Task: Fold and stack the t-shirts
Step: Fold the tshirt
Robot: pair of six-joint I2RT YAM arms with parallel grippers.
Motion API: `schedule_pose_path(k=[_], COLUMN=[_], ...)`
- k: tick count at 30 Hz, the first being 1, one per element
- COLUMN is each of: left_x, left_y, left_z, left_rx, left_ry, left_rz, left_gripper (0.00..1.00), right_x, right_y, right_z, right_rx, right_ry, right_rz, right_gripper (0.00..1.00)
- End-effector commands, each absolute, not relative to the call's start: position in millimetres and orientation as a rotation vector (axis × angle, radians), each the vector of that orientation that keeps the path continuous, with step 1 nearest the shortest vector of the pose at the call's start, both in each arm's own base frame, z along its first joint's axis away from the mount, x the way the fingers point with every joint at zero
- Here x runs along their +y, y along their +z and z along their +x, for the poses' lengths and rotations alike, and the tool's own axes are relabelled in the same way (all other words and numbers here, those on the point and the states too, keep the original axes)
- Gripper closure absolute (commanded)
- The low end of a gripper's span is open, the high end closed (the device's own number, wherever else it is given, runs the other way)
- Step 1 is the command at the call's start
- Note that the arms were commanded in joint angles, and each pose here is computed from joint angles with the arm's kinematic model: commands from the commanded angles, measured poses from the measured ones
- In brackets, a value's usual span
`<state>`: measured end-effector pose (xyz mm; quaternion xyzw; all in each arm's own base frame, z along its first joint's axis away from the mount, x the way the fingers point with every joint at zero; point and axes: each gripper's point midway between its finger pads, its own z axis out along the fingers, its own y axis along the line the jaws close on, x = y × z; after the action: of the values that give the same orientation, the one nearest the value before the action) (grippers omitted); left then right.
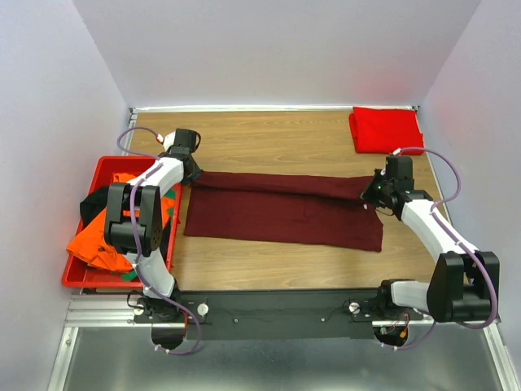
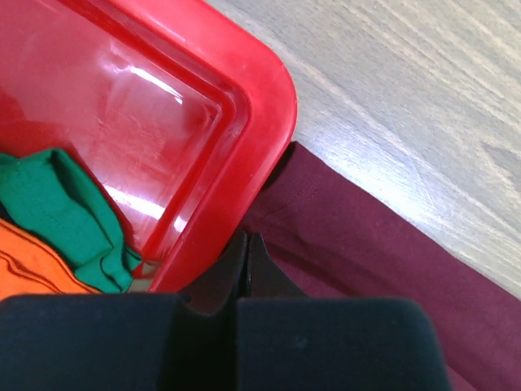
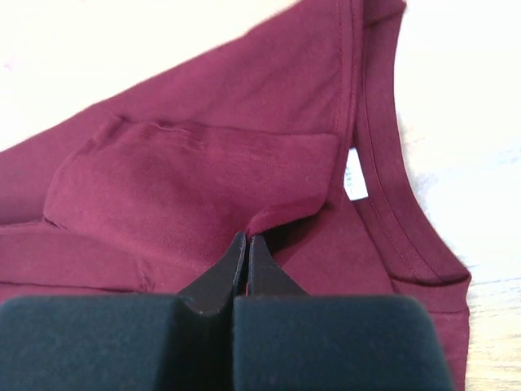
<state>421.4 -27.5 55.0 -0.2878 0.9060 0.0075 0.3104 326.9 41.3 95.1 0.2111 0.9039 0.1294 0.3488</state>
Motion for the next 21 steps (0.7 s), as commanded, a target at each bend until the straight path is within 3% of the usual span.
schedule_pose_path(k=[1,21], left_x=[-24.0,-29.2], left_y=[63.4,54.6], left_z=[419.9,403.5], left_rx=[2.367,2.398], left_ry=[0.004,-0.035], left_rz=[-0.748,-0.721], left_gripper=[1.0,0.98], right_x=[36.5,38.5], right_y=[84.2,62.3], right_z=[312.9,302.0], right_rx=[2.365,2.428], right_ry=[0.292,0.296], right_rz=[0.586,0.625], right_gripper=[1.0,0.97])
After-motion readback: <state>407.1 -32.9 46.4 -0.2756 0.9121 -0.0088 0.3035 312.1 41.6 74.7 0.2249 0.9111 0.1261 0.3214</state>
